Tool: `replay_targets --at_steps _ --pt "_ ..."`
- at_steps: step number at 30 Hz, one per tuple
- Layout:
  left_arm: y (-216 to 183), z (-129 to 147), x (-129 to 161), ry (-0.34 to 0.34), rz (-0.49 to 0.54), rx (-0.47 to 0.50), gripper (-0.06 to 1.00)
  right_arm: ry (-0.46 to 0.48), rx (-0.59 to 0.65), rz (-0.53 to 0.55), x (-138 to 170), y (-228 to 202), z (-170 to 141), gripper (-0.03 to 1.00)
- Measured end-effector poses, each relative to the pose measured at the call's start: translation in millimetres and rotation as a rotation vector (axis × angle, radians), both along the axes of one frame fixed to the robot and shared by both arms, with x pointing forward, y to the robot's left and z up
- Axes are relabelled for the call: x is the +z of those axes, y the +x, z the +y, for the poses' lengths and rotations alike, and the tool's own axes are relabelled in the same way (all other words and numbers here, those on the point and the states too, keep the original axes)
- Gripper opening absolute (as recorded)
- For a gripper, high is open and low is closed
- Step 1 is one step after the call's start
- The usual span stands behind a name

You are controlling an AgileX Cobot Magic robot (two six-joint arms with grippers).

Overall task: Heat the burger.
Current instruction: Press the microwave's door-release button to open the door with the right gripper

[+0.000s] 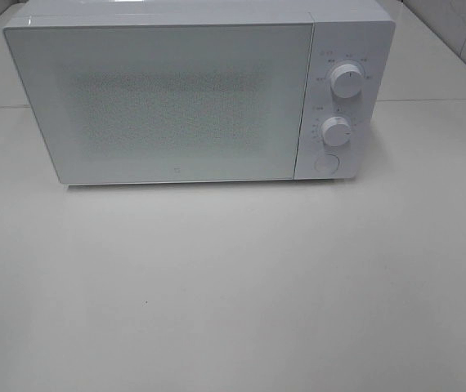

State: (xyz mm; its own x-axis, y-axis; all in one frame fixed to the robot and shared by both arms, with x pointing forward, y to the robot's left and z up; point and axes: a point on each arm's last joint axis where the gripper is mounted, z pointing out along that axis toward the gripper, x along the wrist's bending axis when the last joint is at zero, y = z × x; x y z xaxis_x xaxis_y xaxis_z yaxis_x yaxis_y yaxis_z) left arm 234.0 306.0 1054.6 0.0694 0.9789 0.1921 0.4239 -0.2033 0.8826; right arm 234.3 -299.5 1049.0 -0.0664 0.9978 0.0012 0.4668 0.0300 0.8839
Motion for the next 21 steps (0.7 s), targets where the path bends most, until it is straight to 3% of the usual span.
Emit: replay_targets --at_steps 4,9,11,12,13,14,15,16,21 --pt "0.0 0.0 0.0 0.000 0.000 0.000 0.99 -0.001 0.000 -0.002 0.2 0.1 0.0 0.76" --pt "0.0 0.0 0.0 0.000 0.000 0.000 0.99 -0.044 -0.014 -0.078 10.6 3.1 -2.9 0.67" --pt "0.0 0.0 0.0 0.000 0.000 0.000 0.99 -0.108 -0.018 -0.165 22.0 14.1 -4.8 0.50" --pt "0.0 0.0 0.0 0.000 0.000 0.000 0.99 -0.108 -0.018 -0.165 22.0 14.1 -4.8 0.50" --pt "0.0 0.0 0.0 0.000 0.000 0.000 0.99 -0.139 -0.017 -0.221 27.9 23.8 -4.9 0.33" --pt "0.0 0.0 0.0 0.000 0.000 0.000 0.99 -0.147 -0.014 -0.253 30.5 28.6 -4.4 0.23" --pt "0.0 0.0 0.0 0.000 0.000 0.000 0.99 -0.147 -0.014 -0.253 30.5 28.6 -4.4 0.23" --pt "0.0 0.0 0.0 0.000 0.000 0.000 0.99 -0.158 -0.007 -0.297 31.1 41.2 -3.0 0.08" --pt "0.0 0.0 0.0 0.000 0.000 0.000 0.99 -0.135 0.014 -0.372 17.9 71.6 2.1 0.03"
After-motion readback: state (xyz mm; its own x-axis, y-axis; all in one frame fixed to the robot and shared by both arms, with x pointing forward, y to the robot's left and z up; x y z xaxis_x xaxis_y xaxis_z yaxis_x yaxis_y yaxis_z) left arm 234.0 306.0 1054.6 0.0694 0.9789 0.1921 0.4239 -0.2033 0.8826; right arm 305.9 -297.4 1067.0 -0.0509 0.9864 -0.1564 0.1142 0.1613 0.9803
